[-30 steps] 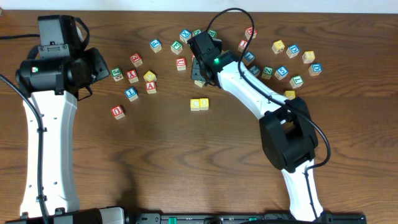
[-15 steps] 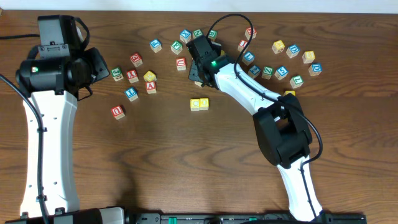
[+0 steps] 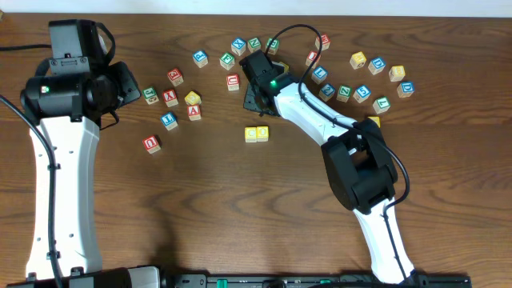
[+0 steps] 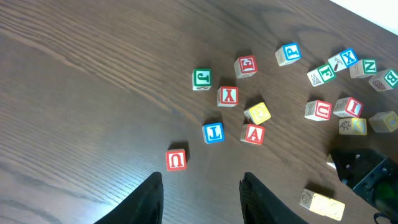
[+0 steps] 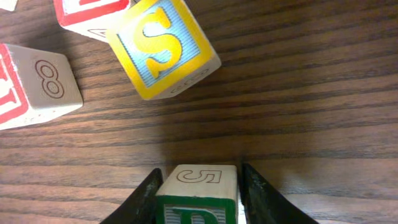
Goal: Spell out CORL
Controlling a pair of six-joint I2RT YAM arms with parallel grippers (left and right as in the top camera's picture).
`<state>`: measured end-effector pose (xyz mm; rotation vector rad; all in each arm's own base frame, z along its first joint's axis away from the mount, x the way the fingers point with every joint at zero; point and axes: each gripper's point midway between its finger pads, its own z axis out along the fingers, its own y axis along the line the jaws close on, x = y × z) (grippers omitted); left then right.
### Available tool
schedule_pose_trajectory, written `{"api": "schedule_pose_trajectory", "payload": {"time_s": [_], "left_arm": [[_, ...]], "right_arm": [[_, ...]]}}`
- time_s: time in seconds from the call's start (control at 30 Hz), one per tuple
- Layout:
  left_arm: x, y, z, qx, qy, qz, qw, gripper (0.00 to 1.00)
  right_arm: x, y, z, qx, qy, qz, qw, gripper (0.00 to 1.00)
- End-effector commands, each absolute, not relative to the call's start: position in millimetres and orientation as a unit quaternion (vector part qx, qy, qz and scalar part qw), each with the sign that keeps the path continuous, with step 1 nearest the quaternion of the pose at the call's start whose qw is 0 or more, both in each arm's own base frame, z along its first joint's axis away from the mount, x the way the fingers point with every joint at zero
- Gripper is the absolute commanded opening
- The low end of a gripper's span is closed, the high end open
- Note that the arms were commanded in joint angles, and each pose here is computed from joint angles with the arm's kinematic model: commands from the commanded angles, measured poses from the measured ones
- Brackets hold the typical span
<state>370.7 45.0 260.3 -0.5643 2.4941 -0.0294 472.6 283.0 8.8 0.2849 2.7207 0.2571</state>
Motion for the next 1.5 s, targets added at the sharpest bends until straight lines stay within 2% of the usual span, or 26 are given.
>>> {"api": "schedule_pose_trajectory", "payload": {"time_s": [0.0,0.3,0.5,0.63,0.87,0.97,1.13,1.23,1.47], "left_arm": [[372,47,259,-0.209,0.935,-0.003,0.286,0.4],[372,47,259,-0.209,0.935,-0.003,0.285,0.4],[372,47,259,-0.209,0.935,-0.003,0.286,0.4],[372,47,259,-0.209,0.935,-0.003,0.286,0.4],[372,47,259,-0.209,0.935,-0.003,0.286,0.4],[372,47,259,-0.209,0.935,-0.003,0.286,0.4],[372,47,259,-0.209,0.935,-0.003,0.286,0.4],[372,47,259,-0.209,0.935,-0.003,0.286,0.4],[372,47,259,-0.209,0.935,-0.003,0.286,0.4]], "right_arm": [[475,277,4,0.072,0.975,0.08,0.193,0.34],[485,261,10,0.035,0.977,0.073,0.199,0.35],[489,250,39,0.012,0.974,0.082,0.209,0.36],[476,246,57,-0.004,0.978,0.082,0.194,0.32],[452,236,48,-0.016,0.987,0.051,0.149,0.3],[455,231,45,-0.015,0.987,0.036,0.155,0.31],[465,229,40,-0.013,0.985,0.031,0.171,0.44],[467,236,30,-0.015,0.985,0.045,0.166,0.44],[465,240,8,-0.019,0.987,0.045,0.152,0.32]]}}
